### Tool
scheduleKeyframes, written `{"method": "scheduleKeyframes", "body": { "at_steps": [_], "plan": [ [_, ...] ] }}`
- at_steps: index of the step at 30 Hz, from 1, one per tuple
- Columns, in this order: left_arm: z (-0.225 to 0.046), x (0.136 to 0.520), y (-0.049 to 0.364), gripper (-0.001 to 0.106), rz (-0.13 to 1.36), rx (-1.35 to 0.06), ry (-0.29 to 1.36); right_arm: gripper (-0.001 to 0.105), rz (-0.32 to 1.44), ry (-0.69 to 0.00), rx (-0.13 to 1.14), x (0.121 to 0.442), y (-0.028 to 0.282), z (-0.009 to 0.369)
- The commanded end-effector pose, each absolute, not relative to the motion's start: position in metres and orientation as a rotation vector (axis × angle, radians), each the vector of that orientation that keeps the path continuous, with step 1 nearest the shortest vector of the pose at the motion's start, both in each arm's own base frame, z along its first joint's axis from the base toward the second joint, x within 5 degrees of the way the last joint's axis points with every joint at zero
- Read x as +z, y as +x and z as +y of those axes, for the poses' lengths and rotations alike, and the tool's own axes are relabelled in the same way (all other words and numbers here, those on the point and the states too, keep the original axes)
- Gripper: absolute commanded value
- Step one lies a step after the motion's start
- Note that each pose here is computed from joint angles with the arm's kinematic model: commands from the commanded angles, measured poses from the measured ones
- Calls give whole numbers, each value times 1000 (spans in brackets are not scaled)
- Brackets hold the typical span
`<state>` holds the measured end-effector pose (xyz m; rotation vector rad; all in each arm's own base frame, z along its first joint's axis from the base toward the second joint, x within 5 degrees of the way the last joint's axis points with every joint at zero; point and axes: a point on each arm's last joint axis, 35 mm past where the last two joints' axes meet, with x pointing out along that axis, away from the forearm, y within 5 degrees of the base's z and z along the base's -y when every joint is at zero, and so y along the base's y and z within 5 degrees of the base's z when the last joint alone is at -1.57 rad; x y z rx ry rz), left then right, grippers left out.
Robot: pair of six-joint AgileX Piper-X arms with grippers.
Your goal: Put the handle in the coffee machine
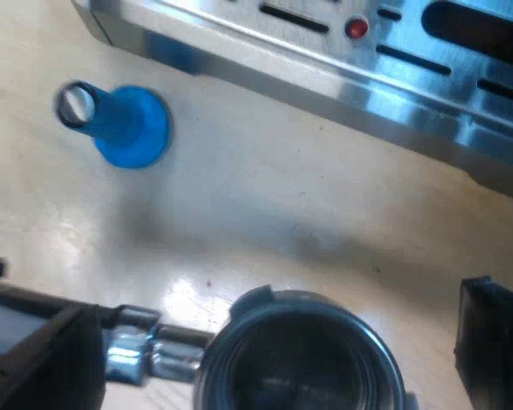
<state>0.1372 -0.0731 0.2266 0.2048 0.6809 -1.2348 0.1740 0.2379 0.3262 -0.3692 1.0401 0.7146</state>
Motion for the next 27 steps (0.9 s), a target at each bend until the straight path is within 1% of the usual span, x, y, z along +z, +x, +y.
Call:
{"method": "scheduleKeyframes", "body": {
  "at_steps": [1, 4, 6, 7, 9, 11, 13, 15, 17, 23, 26, 27],
  "plan": [
    [-75, 234, 138, 1, 628, -1278, 188, 84, 982, -352, 731, 344, 168, 230],
    [-75, 234, 137, 1, 635, -1279, 186, 84, 947, -319, 724, 356, 162, 222],
    [-74, 235, 135, 1, 646, -1279, 182, 84, 927, -285, 709, 364, 159, 217],
    [-74, 235, 135, 1, 649, -1280, 181, 84, 923, -282, 709, 365, 158, 216],
    [-74, 239, 133, 1, 658, -1280, 178, 84, 911, -246, 703, 371, 155, 211],
    [-74, 243, 133, 1, 661, -1280, 177, 84, 905, -214, 695, 376, 152, 207],
    [-72, 250, 134, 1, 647, -1268, 178, 84, 899, -204, 695, 378, 151, 205],
    [-68, 258, 136, 1, 630, -1238, 173, 84, 906, -162, 678, 380, 149, 204],
    [-65, 263, 139, 1, 620, -1220, 161, 84, 913, -139, 666, 381, 149, 204],
    [-52, 272, 139, 1, 622, -1188, 128, 84, 914, -139, 666, 381, 149, 204],
    [-45, 269, 136, 1, 642, -1168, 129, 84, 883, -136, 639, 382, 151, 204],
    [-44, 269, 135, 1, 645, -1170, 133, 84, 887, -116, 628, 382, 151, 204]
  ]
}}
